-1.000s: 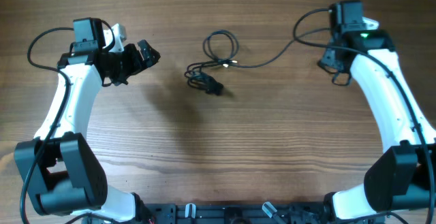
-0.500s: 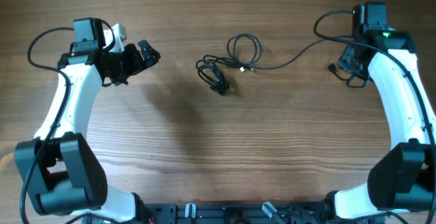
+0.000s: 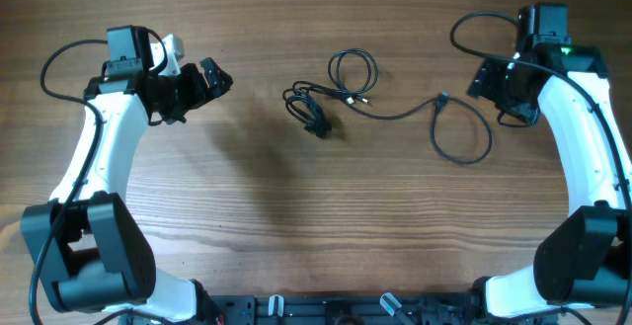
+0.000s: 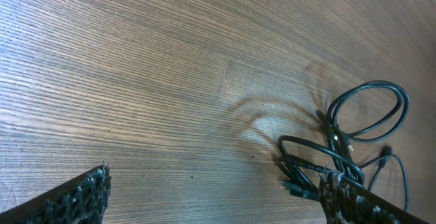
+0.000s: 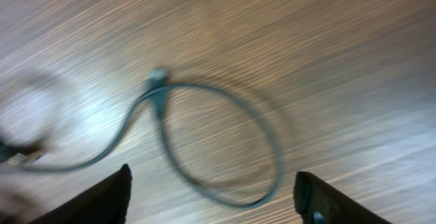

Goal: Untangle cables

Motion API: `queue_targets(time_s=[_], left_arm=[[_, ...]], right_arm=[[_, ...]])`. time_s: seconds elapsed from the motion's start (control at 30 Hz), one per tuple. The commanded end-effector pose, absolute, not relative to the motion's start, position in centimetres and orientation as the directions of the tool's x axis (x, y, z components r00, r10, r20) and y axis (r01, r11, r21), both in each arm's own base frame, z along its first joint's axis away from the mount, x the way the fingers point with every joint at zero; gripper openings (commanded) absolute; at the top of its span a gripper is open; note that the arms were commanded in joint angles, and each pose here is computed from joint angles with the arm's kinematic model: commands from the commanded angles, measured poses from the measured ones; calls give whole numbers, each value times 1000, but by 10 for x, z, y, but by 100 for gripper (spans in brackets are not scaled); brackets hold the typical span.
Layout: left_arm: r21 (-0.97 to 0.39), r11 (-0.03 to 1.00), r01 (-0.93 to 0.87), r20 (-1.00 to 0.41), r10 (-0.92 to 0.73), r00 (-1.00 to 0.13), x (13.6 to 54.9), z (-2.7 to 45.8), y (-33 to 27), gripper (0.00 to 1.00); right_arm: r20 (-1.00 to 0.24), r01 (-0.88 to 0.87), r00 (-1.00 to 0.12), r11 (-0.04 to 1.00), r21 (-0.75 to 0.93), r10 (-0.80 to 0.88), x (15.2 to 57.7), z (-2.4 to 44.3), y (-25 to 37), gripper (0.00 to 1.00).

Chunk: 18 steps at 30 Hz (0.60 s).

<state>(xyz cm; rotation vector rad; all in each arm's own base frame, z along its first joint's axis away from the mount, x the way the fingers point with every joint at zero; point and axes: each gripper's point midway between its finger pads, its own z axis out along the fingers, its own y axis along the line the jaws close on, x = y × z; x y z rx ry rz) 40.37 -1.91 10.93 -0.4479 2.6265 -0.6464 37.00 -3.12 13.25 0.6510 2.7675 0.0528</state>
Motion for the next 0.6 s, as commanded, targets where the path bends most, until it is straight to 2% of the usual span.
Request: queue_targets(time_s=[0.0, 0.1, 0.2, 0.27, 0.33, 0.37, 0.4, 0.53, 0.57], left_arm=[[-489, 852, -186, -317, -372, -872, 403, 111, -21, 100], [-489, 852, -186, -317, -372, -872, 403, 111, -21, 100], [-489, 852, -186, -317, -372, -872, 403, 111, -21, 100], [-489, 852, -186, -317, -372, -872, 403, 111, -21, 100], [-489, 852, -186, -317, -372, -872, 403, 111, -21, 96], [-489, 852, -186, -317, -372, -872, 403, 111, -21, 87], [-489, 852, -186, -317, -372, -872, 403, 111, -21, 79], [-489, 852, -186, -317, -372, -872, 403, 111, -21, 34], [-489, 852, -186, -317, -372, -872, 403, 111, -21, 30]], right_arm=[[-204, 343, -893, 900, 270, 402, 367, 133, 4, 80], [-157, 285, -919, 886, 366, 361, 363, 130, 32, 80], [-145, 229, -940, 886, 403, 309, 358, 120, 52, 75], [-146, 198, -949, 890, 410, 279, 355, 107, 66, 56], [-155, 156, -957, 887, 434, 244, 354, 97, 82, 28], [-173, 94, -964, 866, 492, 203, 353, 91, 104, 13], [-188, 51, -966, 845, 532, 177, 353, 89, 119, 6], [-217, 10, -956, 762, 647, 198, 357, 84, 167, 4], [-220, 14, -952, 747, 665, 213, 357, 83, 178, 4]])
